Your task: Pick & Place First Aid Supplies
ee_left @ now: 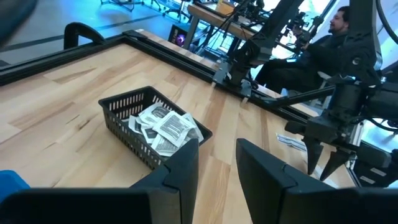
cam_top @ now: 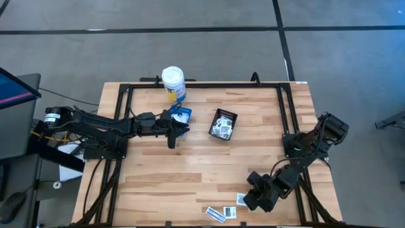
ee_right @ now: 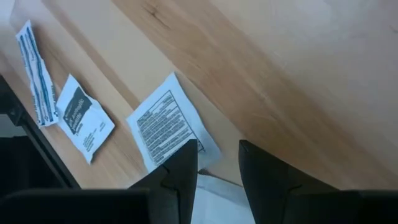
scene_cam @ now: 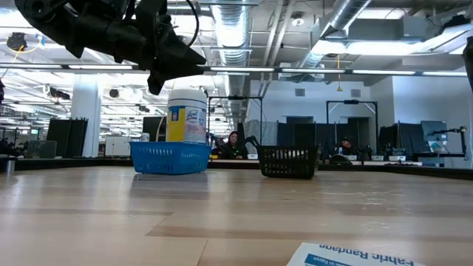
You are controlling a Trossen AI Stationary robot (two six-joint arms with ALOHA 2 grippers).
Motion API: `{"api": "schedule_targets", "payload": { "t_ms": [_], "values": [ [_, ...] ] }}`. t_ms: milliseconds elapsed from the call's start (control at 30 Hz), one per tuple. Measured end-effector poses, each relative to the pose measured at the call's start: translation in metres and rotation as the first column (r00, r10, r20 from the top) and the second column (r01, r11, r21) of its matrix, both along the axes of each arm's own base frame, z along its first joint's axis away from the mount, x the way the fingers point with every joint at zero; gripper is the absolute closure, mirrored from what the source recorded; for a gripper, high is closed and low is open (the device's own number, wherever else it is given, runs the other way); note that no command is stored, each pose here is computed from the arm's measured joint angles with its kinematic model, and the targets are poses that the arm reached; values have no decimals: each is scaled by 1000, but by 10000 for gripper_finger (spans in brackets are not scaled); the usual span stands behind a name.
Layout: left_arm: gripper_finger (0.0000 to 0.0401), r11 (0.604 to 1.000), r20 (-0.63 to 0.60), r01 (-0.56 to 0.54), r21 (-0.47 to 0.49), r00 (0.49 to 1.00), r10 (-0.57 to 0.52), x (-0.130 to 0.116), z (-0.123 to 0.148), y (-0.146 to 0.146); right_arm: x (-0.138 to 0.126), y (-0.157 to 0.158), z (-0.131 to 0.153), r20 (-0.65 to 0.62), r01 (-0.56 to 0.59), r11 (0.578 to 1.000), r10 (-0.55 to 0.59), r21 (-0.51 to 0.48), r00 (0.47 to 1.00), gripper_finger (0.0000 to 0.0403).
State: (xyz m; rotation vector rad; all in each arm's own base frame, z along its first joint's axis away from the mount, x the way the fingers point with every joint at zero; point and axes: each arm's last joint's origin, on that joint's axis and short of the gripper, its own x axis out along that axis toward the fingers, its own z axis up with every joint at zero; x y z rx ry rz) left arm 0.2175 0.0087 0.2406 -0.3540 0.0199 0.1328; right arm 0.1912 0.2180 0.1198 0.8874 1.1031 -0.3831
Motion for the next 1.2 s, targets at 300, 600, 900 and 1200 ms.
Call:
{"api": "schedule_targets", "payload": {
  "t_ms": [300, 600, 900, 1200],
  "values": [
    [293, 1000, 0, 0, 0, 1000, 0, 0, 0, 0, 3, -2, 0, -4, 10, 1000, -10, 3, 1000, 317],
    [293, 1000, 0, 0, 0, 1000, 0, 0, 0, 0, 5, 0, 0, 44, -109, 993, 111, -47, 993, 394],
    [293, 1000, 0, 0, 0, 1000, 0, 0, 0, 0, 11, -6, 23, 225, -185, 955, 237, -231, 945, 399],
    [293, 1000, 0, 0, 0, 1000, 0, 0, 0, 0, 22, -24, 42, 275, -211, 912, 317, -353, 908, 402]
  ]
}}
